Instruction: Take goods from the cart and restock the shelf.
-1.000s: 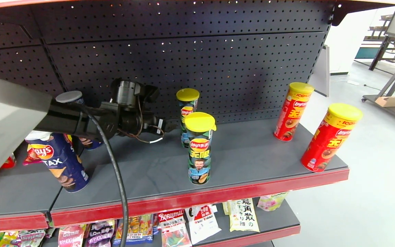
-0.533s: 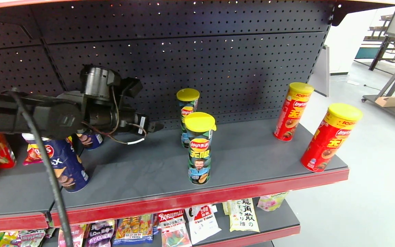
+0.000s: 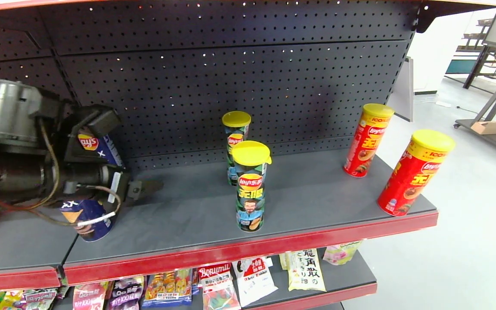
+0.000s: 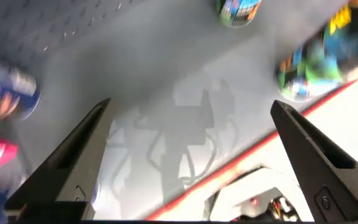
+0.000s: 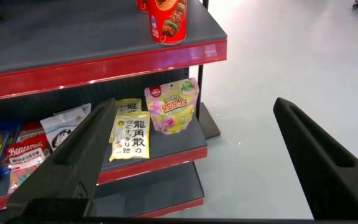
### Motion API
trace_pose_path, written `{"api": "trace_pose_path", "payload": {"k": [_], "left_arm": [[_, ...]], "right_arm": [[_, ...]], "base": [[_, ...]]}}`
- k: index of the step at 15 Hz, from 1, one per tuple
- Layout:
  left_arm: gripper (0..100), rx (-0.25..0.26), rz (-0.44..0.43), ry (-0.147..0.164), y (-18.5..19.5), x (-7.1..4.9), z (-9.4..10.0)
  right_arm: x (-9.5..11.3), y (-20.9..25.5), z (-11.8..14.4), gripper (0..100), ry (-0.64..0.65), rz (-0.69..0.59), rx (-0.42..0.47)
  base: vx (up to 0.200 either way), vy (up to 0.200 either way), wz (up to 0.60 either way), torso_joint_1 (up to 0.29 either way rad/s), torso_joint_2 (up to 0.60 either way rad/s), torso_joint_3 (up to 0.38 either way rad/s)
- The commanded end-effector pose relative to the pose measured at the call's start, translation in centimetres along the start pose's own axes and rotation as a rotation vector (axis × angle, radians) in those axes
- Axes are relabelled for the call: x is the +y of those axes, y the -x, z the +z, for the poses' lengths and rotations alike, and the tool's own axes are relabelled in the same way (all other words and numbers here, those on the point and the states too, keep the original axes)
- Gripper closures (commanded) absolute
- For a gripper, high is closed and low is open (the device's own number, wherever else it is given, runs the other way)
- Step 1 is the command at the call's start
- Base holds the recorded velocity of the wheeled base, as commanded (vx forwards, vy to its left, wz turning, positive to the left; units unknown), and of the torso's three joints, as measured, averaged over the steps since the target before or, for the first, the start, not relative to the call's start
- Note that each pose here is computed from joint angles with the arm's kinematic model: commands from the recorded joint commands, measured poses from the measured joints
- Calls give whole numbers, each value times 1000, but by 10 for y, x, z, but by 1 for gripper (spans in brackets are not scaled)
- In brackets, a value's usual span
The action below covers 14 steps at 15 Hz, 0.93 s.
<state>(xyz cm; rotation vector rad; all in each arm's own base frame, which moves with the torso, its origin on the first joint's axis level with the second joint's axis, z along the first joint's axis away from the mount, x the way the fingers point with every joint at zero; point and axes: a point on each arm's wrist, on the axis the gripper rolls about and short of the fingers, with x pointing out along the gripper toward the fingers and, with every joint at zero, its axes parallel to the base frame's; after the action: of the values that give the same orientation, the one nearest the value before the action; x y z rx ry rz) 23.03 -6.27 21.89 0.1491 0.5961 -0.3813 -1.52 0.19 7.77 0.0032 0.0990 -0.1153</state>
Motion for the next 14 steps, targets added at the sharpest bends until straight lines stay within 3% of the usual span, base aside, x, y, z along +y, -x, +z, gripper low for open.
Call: {"api": "trace_pose_path", "payload": {"k": [1,2,3,7,8,11,12,14], "left_arm": [[0,-83,49,7,68,-4,-45],[0,-134,65,6,93,-9,-67],[0,-153,64,4,99,-10,-72],[0,-346,111,-16,149,-26,-136],[0,-376,126,-11,154,-31,-156],[0,-430,208,49,155,-40,-193],[0,-448,230,52,155,-42,-200],[0,-535,288,35,157,-49,-224]], "right_arm": [[0,0,0,0,0,0,1],[0,0,0,0,0,0,1],[0,0,0,0,0,0,1],[0,0,0,0,0,0,1],[0,0,0,0,0,0,1],[0,0,0,0,0,0,1],[0,0,0,0,0,0,1],[0,0,0,0,0,0,1]], "base": [[0,0,0,0,0,0],[0,0,0,0,0,0],[0,0,0,0,0,0],[0,0,0,0,0,0],[0,0,0,0,0,0],[0,0,0,0,0,0],[0,0,0,0,0,0],[0,0,0,0,0,0]]}}
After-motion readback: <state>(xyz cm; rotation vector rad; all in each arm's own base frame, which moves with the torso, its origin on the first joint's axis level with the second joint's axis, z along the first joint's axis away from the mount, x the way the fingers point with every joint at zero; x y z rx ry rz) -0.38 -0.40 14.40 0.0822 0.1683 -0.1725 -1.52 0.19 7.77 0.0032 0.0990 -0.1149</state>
